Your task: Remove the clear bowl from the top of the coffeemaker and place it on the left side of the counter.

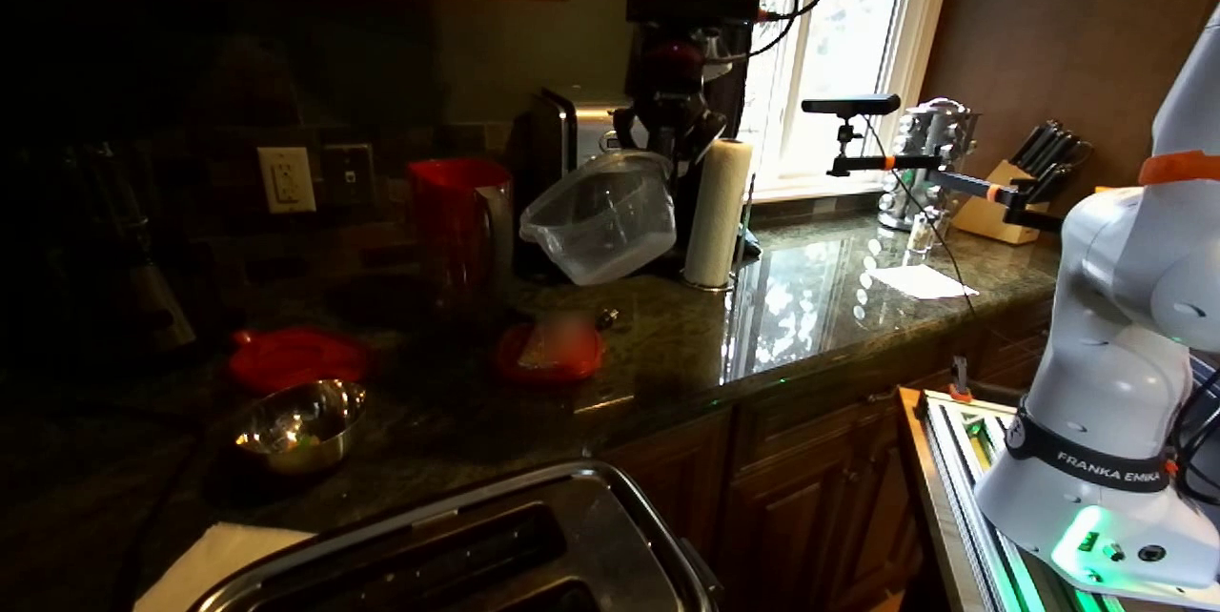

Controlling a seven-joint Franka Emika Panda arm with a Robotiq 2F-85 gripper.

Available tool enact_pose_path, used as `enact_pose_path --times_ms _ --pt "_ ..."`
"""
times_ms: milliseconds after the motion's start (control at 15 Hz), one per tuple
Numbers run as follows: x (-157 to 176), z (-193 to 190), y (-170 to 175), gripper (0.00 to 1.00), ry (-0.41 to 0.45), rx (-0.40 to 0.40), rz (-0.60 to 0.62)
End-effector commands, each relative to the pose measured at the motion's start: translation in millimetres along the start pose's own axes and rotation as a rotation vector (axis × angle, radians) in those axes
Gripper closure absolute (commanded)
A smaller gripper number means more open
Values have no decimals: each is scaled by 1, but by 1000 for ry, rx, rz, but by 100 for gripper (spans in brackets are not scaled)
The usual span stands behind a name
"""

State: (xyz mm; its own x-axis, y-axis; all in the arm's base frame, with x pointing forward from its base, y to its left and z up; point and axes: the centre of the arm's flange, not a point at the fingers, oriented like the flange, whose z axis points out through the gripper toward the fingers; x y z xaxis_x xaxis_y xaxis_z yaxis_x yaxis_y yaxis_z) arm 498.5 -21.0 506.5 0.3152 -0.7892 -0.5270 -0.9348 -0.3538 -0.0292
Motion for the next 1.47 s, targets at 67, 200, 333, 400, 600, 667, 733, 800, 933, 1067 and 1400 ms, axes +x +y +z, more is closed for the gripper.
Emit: enact_pose_path --times_ms 67,200,333,400,600,667,733,800,933,1067,1400 --pt "-24 33 -51 98 43 -214 -118" --pt "-23 41 -38 90 21 -176 -101" --pt "-35 45 -47 90 14 -215 -142" --pt "-36 43 -49 90 15 -217 -149" --pt "-36 62 -78 98 47 -271 -230" --pt "-38 75 -92 98 78 -290 -259" --pt "-42 89 -104 98 103 -307 -303" --pt "-47 105 -114 98 128 -326 -344" --pt "-56 136 -127 98 183 -343 -436" --pt "-64 164 -144 98 272 -340 -506" --pt "-73 198 -171 98 407 -174 -678"
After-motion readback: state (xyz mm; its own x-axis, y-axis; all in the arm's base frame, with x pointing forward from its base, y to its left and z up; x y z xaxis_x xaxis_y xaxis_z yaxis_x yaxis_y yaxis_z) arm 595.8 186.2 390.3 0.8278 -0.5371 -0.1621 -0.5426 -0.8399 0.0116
